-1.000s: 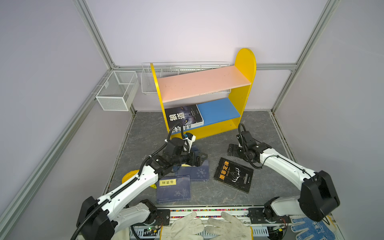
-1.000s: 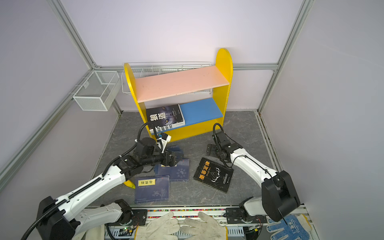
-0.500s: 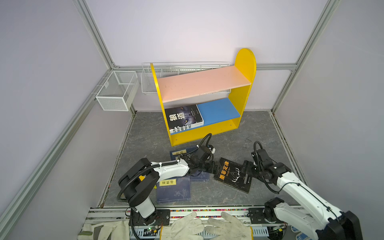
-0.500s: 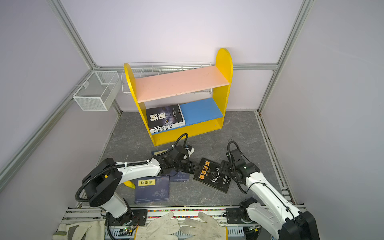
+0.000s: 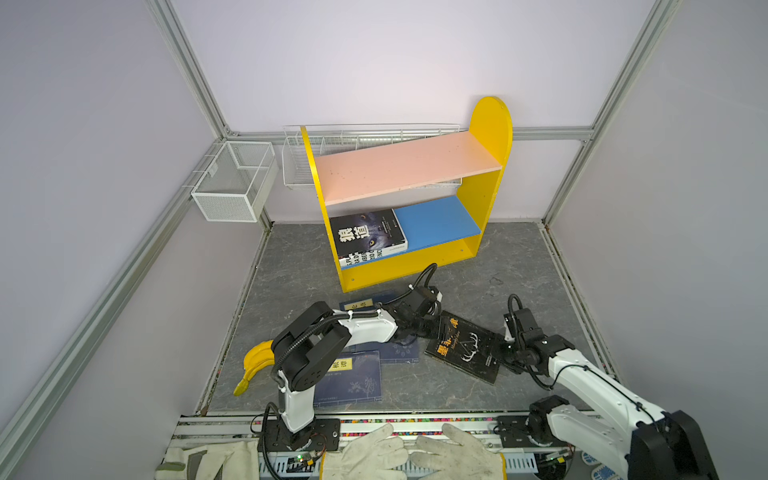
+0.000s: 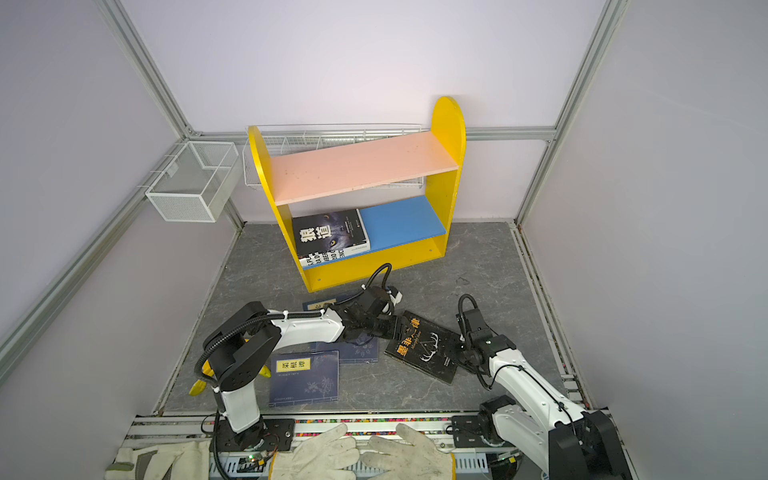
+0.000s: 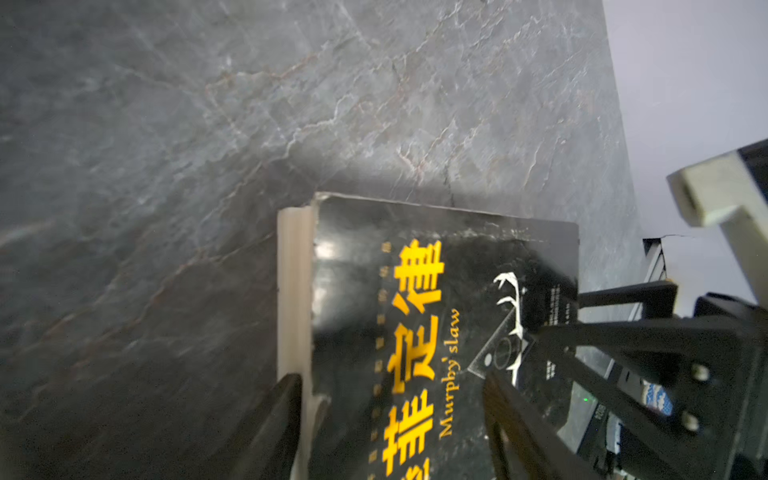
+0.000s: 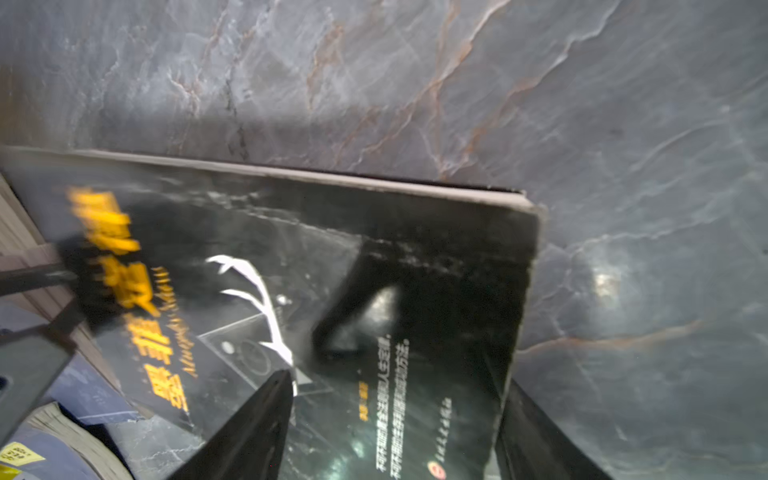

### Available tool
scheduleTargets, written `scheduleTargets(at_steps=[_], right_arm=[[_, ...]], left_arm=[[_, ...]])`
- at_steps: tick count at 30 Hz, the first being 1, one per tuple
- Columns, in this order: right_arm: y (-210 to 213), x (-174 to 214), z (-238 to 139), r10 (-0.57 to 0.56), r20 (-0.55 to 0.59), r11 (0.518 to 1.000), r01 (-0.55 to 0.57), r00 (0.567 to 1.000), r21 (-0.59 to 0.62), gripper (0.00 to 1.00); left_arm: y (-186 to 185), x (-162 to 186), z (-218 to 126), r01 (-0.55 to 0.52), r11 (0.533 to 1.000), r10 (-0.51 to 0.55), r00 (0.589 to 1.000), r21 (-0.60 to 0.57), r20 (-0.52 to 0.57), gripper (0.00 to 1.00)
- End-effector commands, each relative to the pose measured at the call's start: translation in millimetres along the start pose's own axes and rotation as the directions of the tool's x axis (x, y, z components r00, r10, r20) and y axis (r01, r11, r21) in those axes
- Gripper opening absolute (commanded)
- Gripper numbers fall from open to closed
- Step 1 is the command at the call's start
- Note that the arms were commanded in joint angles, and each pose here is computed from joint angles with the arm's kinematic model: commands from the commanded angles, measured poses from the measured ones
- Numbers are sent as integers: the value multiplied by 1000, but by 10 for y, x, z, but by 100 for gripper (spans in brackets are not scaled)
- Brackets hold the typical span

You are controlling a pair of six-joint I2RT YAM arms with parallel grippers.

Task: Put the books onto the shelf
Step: 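Reach both grippers to the black Murphy's law book edges on the table, then grasp the black book edges with both grippers and tilt it up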

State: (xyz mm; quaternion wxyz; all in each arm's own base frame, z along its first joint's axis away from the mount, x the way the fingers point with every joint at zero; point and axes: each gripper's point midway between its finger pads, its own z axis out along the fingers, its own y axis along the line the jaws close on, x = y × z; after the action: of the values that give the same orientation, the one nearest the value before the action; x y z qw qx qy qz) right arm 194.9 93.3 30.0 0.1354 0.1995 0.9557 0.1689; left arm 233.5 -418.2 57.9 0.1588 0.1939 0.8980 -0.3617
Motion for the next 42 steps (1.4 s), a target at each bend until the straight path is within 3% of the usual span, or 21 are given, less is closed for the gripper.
scheduleTargets(at_steps=[1, 8, 15, 21, 25, 30, 33, 36, 42], right_arm=[[248, -28, 11, -23, -7, 993, 22, 1000, -120, 73], [274, -57, 54, -35, -33, 993, 31, 999, -115, 72], [264, -90, 36, -35, -24, 992, 32, 999, -121, 72], [265, -110, 15, -38, -21, 991, 35, 999, -126, 72], [292, -153, -17, -40, 0, 990, 40, 999, -138, 72], [362, -218, -57, -50, 20, 985, 52, 999, -165, 73], [387, -273, -89, -54, 32, 984, 59, 998, -167, 84], [489, -386, -169, -38, 59, 974, 50, 998, -221, 100], [944, -659, -462, 28, 111, 905, 22, 993, -424, 90]], left_arm=[[-434, -37, 3, -91, 990, 93, 996, 106, -16, 66], [-655, -176, -185, -122, 980, 117, 992, 158, 43, 56], [-615, -215, -362, -151, 983, 144, 987, 105, 78, 54], [-564, -299, -454, -147, 988, 139, 982, 53, 125, 34], [-497, -295, -458, -124, 992, 119, 983, 29, 137, 13], [-552, -279, -456, -118, 991, 108, 985, 68, 138, 8], [-542, -311, -487, -112, 992, 103, 983, 56, 154, 1], [-538, -406, -583, -113, 993, 107, 975, 24, 193, 0], [-543, -832, -889, -86, 996, 85, 957, -8, 276, 0]])
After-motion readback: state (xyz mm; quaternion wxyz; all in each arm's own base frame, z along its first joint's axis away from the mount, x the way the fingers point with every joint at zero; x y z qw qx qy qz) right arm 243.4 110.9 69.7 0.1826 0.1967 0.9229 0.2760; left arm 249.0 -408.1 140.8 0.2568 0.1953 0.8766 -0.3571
